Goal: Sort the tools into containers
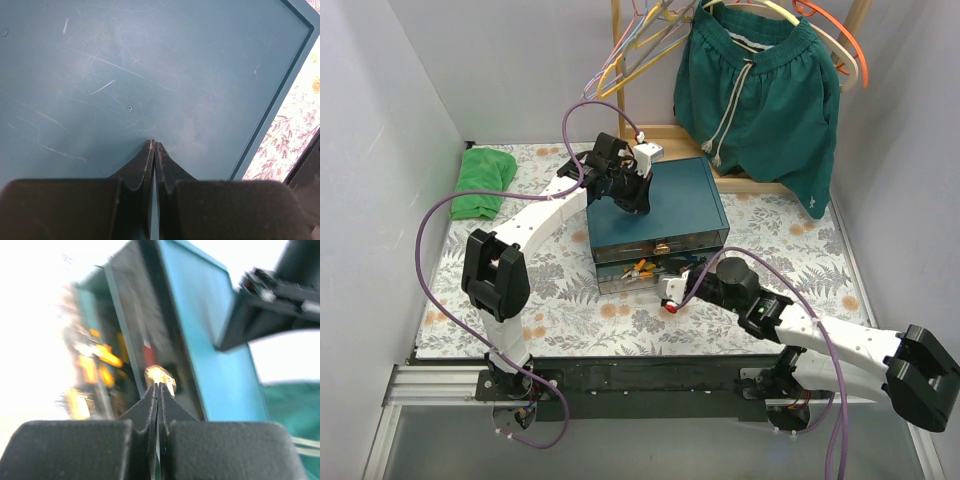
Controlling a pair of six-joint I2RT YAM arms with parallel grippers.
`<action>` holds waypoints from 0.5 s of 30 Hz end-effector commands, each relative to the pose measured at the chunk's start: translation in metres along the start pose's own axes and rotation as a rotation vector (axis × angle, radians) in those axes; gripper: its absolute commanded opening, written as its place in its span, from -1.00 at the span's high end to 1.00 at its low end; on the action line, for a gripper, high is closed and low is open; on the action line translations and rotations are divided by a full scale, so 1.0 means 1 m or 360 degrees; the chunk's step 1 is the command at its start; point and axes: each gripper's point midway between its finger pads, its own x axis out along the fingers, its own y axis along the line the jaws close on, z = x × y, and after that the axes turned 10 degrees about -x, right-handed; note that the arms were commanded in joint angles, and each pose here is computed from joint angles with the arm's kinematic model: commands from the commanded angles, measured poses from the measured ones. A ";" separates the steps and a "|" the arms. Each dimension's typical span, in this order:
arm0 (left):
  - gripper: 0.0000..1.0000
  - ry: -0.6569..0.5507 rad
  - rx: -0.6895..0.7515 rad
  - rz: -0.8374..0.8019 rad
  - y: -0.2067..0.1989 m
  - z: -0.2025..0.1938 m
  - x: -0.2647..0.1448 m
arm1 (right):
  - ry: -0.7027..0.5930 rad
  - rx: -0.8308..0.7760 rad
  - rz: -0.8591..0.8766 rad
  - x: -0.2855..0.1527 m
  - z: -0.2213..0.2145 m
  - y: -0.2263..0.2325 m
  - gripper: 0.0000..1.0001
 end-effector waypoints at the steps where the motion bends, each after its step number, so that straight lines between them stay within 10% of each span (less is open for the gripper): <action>1: 1.00 0.0374 -0.0117 0.0094 0.013 -0.068 0.005 | -0.0113 0.0276 0.0520 -0.012 0.020 0.062 0.97; 15: 1.00 0.0370 -0.0089 0.0135 0.018 -0.070 0.002 | 0.0330 0.0080 0.0112 0.037 -0.068 0.040 0.97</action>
